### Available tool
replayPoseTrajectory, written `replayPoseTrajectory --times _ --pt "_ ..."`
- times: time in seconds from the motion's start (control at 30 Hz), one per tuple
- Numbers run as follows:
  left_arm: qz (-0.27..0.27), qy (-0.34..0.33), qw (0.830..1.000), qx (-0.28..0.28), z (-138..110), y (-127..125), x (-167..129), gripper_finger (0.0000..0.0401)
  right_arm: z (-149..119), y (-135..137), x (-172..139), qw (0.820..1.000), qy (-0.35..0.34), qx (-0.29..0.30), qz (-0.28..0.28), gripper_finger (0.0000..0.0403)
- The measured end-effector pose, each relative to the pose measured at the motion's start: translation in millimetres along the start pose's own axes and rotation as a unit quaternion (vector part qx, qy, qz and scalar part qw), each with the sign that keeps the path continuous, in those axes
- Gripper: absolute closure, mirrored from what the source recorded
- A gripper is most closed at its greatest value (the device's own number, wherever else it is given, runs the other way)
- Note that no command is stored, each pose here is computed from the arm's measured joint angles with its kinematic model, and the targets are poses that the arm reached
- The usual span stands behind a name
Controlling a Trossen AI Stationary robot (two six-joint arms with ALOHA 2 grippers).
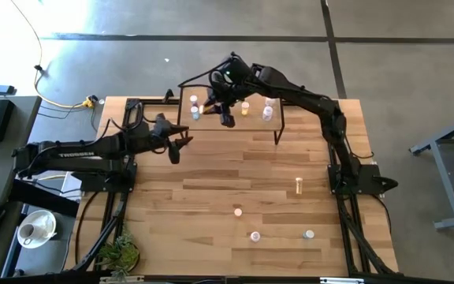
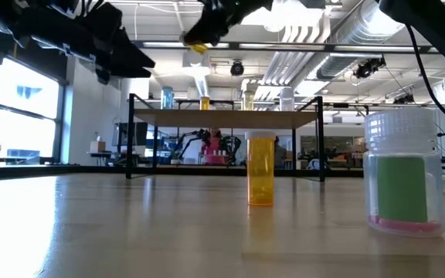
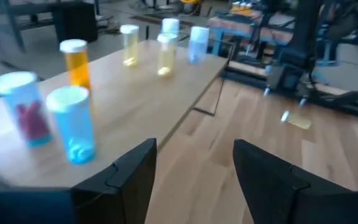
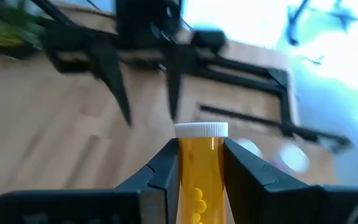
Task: Pick and place medicine bottles onto shelf by color
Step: Adjust the orange pill bottle on the shelf
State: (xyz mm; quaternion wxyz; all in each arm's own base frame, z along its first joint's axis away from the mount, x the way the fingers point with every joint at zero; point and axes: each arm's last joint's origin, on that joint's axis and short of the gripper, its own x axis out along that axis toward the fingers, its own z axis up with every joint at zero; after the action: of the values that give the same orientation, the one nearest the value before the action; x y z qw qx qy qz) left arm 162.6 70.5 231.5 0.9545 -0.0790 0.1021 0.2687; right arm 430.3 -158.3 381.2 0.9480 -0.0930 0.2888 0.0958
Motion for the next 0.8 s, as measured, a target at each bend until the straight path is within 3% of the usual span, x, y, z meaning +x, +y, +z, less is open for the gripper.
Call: replayPoseTrajectory --times 0.23,0.57,0.8 --pt "-0.018 -0.083 0.996 0.017 12 -5 17 0.0215 15 15 5 0.995 -0.064 -0.026 0.067 0.0315" --pt "-0.042 -0.195 0.977 0.073 25 -10 30 0.0221 36 24 0 0.985 -0.138 -0.005 0.098 0.0315" --pt "-0.038 -0.236 0.967 0.092 30 -11 33 0.022 37 24 -1 0.983 -0.147 0.009 0.109 0.0315"
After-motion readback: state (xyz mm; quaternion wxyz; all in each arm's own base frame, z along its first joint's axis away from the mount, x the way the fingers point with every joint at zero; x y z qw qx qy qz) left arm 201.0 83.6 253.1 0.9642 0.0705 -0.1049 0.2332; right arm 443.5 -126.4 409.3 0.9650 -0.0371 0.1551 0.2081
